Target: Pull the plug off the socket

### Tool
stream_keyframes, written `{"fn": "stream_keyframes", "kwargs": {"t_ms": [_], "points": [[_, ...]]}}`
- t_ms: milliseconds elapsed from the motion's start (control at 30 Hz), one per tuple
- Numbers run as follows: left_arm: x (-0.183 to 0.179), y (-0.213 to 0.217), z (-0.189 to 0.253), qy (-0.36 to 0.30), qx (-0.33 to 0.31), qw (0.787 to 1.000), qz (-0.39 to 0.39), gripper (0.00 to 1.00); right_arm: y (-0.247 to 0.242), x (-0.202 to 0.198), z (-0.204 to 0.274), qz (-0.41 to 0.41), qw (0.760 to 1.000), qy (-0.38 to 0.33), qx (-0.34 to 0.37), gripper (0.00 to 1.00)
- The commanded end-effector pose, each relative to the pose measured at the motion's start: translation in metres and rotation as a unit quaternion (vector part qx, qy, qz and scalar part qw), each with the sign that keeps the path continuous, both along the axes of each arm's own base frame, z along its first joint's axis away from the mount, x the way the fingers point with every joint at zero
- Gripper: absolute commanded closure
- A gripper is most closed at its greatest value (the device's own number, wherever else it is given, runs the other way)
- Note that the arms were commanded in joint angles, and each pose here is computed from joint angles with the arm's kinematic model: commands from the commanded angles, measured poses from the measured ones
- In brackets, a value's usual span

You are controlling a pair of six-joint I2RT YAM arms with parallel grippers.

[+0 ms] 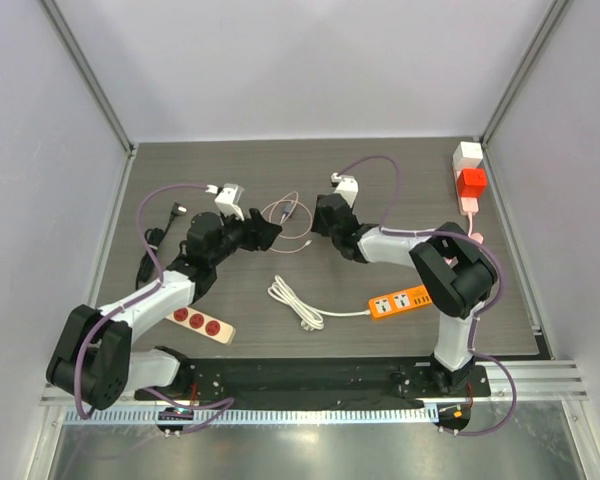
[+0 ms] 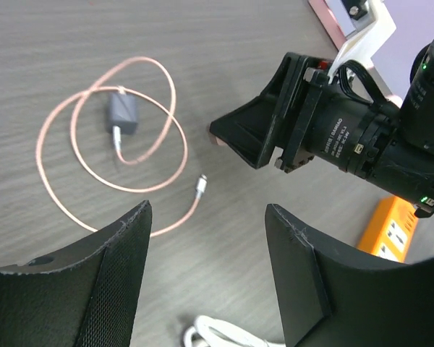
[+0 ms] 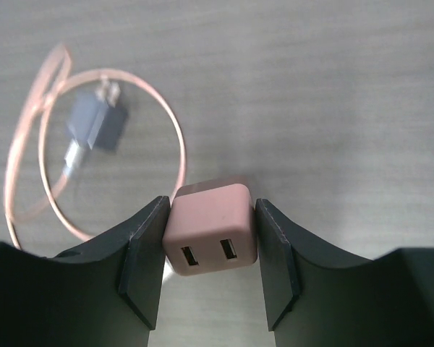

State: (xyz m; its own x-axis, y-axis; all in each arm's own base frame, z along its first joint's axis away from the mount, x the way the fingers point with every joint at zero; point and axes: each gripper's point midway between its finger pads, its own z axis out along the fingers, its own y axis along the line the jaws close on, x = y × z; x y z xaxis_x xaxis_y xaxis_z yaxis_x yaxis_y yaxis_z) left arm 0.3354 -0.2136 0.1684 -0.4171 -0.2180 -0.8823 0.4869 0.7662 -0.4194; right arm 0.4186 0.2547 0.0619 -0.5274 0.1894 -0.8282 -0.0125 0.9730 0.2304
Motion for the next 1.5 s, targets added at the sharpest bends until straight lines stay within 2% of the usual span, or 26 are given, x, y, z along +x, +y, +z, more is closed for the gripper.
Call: {"fn": "stream_keyframes", "kwargs": {"t_ms": [0, 367, 667, 733, 933, 1033, 1100, 1267, 1300, 1467], "points": [[0.021, 0.011, 0.021, -0.051, -0.004, 0.998, 0.038, 0.35, 0.005, 0.040, 0.043, -0.036, 0.996, -0.082, 0.010, 0.92], [0.028, 0.013, 0.013, -0.034, -0.013, 0.998, 0.044, 0.35, 0.020, 0.066, 0.024, -0.016, 0.997, -0.069, -0.019, 0.78], [0.031, 0.017, 0.011, -0.027, -0.023, 0.998, 0.052, 0.34, 0.026, 0.064, 0.009, -0.002, 0.999, -0.050, -0.021, 0.64], [0.031, 0.018, 0.009, -0.026, -0.024, 0.998, 0.053, 0.34, 0.027, 0.063, 0.006, 0.000, 0.999, -0.045, -0.019, 0.56], [0.033, 0.021, 0.007, -0.024, -0.026, 0.998, 0.059, 0.34, 0.031, 0.054, -0.006, 0.015, 1.000, -0.013, -0.012, 0.44], [0.034, 0.022, 0.007, -0.024, -0.028, 0.997, 0.060, 0.34, 0.035, 0.052, -0.001, 0.026, 1.000, -0.004, -0.011, 0.36], [0.034, 0.020, 0.005, -0.021, -0.029, 0.998, 0.057, 0.34, 0.035, 0.049, 0.005, 0.029, 1.000, -0.001, -0.010, 0.26], [0.035, 0.020, 0.005, -0.018, -0.032, 0.998, 0.056, 0.34, 0.024, 0.039, 0.026, 0.030, 0.999, -0.007, -0.021, 0.17], [0.035, 0.020, 0.006, -0.019, -0.033, 0.998, 0.055, 0.34, 0.020, 0.035, 0.027, 0.029, 0.999, -0.002, -0.027, 0.12], [0.035, 0.022, 0.006, -0.017, -0.039, 0.997, 0.060, 0.34, -0.017, 0.007, 0.048, -0.005, 0.998, 0.008, -0.058, 0.12]]}}
